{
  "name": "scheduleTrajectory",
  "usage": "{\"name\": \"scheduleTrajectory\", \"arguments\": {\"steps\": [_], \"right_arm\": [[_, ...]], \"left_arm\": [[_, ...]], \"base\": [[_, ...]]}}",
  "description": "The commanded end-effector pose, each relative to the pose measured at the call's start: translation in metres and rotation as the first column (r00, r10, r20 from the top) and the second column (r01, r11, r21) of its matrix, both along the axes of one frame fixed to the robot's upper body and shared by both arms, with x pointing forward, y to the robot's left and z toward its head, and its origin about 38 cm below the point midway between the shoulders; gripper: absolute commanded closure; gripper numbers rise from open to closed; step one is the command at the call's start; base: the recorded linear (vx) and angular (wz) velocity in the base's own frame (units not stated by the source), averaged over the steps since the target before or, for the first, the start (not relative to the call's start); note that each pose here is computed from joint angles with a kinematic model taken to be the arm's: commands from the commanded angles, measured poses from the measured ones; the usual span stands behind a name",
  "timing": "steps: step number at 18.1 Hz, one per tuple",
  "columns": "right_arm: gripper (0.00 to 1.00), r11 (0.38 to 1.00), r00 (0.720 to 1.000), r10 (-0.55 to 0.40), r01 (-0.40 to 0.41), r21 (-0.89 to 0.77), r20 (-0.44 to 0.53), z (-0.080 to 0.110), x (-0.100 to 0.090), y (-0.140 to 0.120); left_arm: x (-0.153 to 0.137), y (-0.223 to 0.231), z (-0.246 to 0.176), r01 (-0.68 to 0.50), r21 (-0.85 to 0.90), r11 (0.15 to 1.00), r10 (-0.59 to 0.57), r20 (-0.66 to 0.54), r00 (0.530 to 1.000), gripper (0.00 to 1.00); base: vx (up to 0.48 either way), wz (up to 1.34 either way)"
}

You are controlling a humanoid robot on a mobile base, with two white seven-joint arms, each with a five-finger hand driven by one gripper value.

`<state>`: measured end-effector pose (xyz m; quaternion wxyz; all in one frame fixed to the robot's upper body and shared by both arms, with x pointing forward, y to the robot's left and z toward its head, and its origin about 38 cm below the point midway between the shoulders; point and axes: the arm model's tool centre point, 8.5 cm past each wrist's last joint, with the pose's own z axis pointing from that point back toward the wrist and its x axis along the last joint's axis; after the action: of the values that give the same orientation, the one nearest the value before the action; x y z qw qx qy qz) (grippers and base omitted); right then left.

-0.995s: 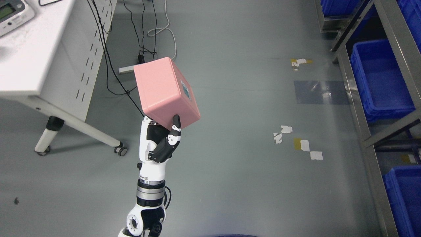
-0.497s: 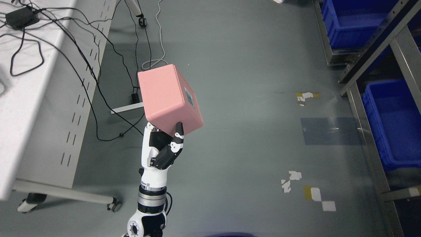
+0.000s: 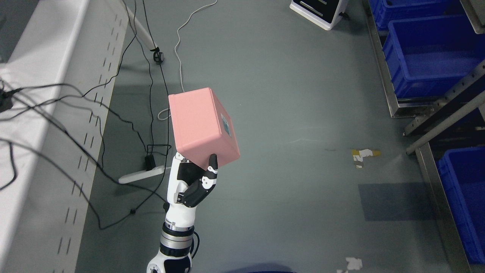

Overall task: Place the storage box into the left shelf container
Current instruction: 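Hold the pink box aloft in the left hand while turning toward the shelf rack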

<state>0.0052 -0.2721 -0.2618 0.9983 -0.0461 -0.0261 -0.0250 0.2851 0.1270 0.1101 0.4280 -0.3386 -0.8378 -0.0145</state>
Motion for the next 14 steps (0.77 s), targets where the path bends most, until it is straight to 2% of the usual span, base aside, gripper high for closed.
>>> {"name": "scheduleTrajectory", "arguments": {"steps": [1, 5, 9, 14], "right_arm": [[0.0, 1.0, 1.0, -0.019, 0.02, -0.017, 0.023, 0.001, 0.009, -0.012], [0.0, 1.0, 1.0, -0.019, 0.02, -0.017, 0.023, 0.001, 0.009, -0.012], [0.0, 1.0, 1.0, -0.019, 0.019, -0.017, 0.025, 0.001, 0.009, -0.012], [0.0, 1.0, 1.0, -0.019, 0.019, -0.016, 0.023, 0.001, 0.009, -0.012]], "left_arm": [[-0.017, -0.009, -0.01, 0.1, 0.06, 0.993, -0.102, 0.016, 0.995, 0.95], [-0.025, -0.011, -0.018, 0.123, 0.074, 0.99, -0.123, -0.003, 0.992, 0.95], [-0.037, -0.019, -0.035, 0.161, 0.127, 0.979, -0.156, -0.043, 0.987, 0.95], [-0.044, -0.031, -0.042, 0.211, 0.133, 0.968, -0.205, -0.059, 0.977, 0.95]], "base": [[0.618, -0.22], [0.586, -0.35], [0.464, -0.88], [0.333, -1.13]]}}
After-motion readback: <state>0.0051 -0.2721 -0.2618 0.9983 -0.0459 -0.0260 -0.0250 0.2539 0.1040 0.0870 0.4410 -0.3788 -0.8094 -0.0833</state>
